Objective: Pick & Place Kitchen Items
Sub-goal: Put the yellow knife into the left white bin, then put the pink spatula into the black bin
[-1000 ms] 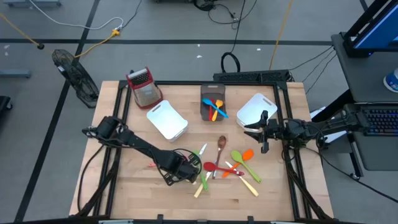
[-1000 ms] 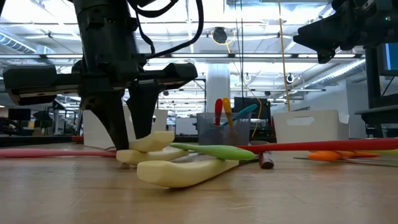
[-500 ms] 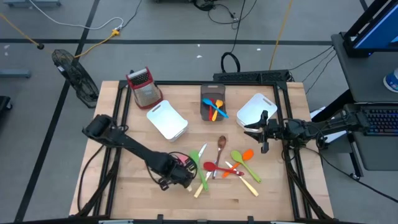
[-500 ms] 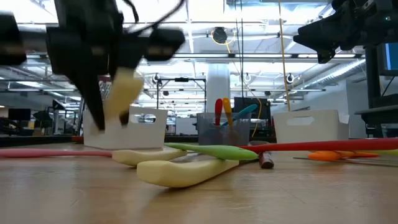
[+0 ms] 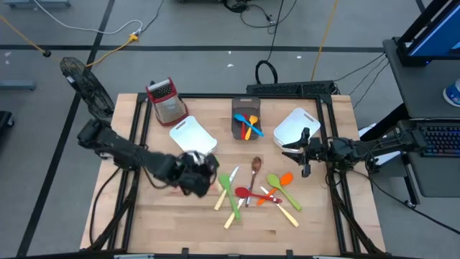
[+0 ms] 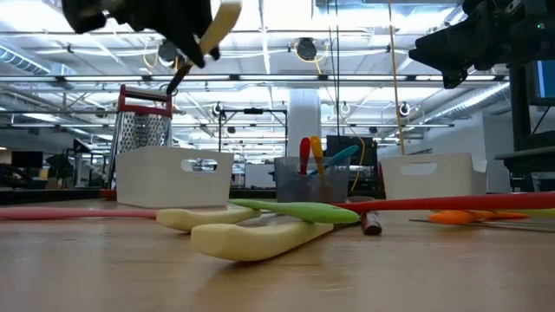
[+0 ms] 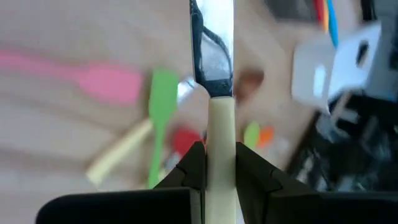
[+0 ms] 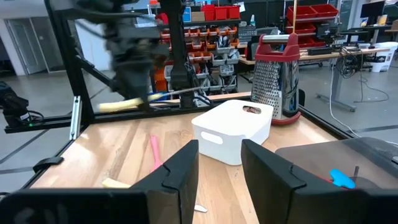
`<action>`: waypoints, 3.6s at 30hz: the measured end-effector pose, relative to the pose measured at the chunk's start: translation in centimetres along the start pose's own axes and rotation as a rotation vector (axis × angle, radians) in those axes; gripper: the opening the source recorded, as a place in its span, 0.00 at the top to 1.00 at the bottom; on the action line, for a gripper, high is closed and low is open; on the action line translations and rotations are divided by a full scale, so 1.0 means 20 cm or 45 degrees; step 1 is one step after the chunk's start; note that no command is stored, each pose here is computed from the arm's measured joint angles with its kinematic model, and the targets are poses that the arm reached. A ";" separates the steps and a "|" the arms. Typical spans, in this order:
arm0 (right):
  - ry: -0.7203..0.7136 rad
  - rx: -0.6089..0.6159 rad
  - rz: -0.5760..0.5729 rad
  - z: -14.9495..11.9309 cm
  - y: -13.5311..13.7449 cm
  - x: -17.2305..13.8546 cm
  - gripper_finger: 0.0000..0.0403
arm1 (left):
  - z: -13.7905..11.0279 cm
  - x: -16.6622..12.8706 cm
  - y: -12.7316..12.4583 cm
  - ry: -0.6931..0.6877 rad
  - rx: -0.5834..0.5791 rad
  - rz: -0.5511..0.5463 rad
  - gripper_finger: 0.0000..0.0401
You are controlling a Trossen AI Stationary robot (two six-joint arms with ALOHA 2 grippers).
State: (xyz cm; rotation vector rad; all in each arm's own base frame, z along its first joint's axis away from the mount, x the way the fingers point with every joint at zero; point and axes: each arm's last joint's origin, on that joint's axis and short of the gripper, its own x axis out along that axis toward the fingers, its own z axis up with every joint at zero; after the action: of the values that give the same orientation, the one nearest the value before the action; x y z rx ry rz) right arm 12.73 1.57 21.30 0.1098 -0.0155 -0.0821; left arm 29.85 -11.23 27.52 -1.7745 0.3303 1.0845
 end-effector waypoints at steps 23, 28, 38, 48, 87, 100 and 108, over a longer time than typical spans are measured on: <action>0.000 0.000 0.004 0.00 0.00 0.00 0.72 | 0.75 0.06 -0.27 0.123 -0.045 0.565 0.88; 0.000 0.000 0.004 0.00 0.00 0.00 0.72 | 0.81 0.12 -0.23 0.225 -0.089 0.639 0.88; 0.000 0.000 0.004 0.00 0.00 0.00 0.72 | 0.84 0.32 -0.12 0.365 -0.183 0.507 0.88; 0.000 0.000 0.004 0.00 0.00 0.00 0.72 | 0.89 0.37 -0.02 0.336 -0.240 0.588 0.88; 0.000 0.005 0.005 0.00 0.00 0.00 0.72 | 0.91 0.23 -0.11 0.237 -0.087 0.336 0.43; 0.001 0.004 0.005 0.00 0.00 0.00 0.72 | 0.74 -0.09 -0.25 0.129 0.226 -0.114 0.43; 0.001 -0.062 0.004 0.00 0.00 0.00 0.72 | 0.49 -0.15 -0.29 0.183 0.442 -0.452 0.43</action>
State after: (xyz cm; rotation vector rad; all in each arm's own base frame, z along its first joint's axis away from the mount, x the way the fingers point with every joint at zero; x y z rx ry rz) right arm 12.73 1.58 21.29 0.0612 -0.0130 -0.0790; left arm 26.74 -0.91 32.33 -1.5276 0.2592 0.6089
